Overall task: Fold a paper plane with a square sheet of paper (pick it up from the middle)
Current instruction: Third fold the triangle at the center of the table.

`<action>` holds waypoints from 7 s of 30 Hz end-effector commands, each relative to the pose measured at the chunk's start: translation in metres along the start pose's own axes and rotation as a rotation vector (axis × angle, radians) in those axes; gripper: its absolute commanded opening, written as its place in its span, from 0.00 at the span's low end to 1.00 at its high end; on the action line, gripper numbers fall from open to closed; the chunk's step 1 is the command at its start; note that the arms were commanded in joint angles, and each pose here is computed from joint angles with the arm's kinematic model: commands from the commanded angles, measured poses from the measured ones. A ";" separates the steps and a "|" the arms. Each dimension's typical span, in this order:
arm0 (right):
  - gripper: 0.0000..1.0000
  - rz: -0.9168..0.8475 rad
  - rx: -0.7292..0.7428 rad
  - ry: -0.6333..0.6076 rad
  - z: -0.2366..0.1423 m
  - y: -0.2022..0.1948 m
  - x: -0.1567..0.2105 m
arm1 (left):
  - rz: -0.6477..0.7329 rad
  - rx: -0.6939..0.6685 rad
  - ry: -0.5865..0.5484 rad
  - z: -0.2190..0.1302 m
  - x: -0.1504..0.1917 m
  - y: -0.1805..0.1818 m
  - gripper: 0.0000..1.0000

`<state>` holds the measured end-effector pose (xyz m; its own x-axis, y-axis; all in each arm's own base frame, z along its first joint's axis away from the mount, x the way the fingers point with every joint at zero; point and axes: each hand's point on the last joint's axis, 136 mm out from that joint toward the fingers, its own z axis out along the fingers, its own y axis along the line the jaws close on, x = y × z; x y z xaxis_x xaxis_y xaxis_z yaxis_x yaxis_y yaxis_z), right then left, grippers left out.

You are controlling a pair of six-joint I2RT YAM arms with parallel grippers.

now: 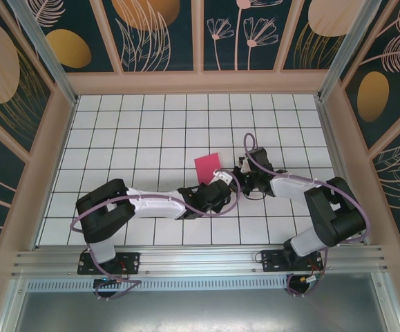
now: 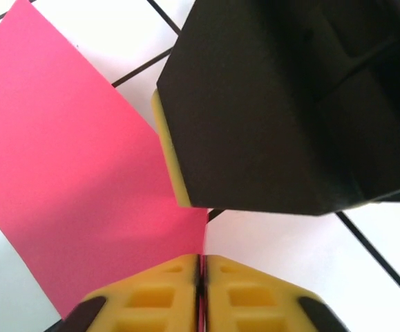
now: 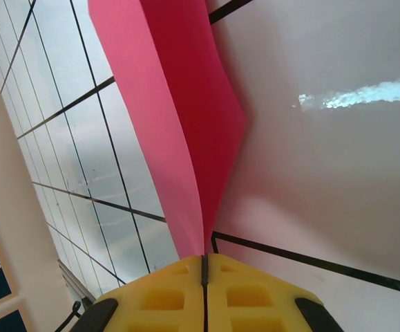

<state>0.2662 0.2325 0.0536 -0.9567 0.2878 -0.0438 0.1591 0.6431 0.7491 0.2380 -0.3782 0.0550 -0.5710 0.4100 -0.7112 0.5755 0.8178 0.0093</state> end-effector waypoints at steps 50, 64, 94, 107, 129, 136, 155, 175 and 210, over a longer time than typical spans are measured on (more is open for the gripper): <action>0.11 -0.414 0.179 0.194 0.078 0.015 -0.075 | -0.390 0.445 -0.067 -0.004 -0.012 0.033 0.00; 0.11 -0.466 0.252 0.219 0.084 -0.003 -0.075 | -0.358 0.328 -0.006 0.014 -0.002 0.062 0.00; 0.18 -0.435 0.101 0.164 0.071 0.042 -0.087 | -0.399 0.314 0.026 0.028 0.009 0.066 0.00; 0.23 -0.419 0.021 0.051 0.017 0.067 -0.089 | -0.406 0.331 0.025 0.031 0.011 0.063 0.00; 0.08 -0.284 0.007 0.160 0.025 0.025 -0.015 | -0.399 0.335 0.041 0.032 0.017 0.062 0.00; 0.09 -0.262 0.029 0.165 0.034 0.012 -0.016 | -0.393 0.342 0.037 0.034 0.014 0.061 0.00; 0.10 -0.248 0.142 0.147 0.038 -0.014 -0.019 | -0.376 0.374 0.018 0.033 0.005 0.055 0.02; 0.12 -0.276 0.112 0.121 0.032 0.002 -0.026 | -0.393 0.292 0.059 0.034 0.025 0.069 0.00; 0.10 -0.234 -0.016 0.180 0.040 0.010 -0.011 | -0.383 0.286 0.091 0.037 0.029 0.069 0.00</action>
<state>0.2955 0.2616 0.0466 -0.9902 0.0147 -0.1385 -0.0917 0.6800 0.7275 0.2829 -0.3314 0.0175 -0.8031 0.1252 -0.5825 0.4551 0.7599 -0.4642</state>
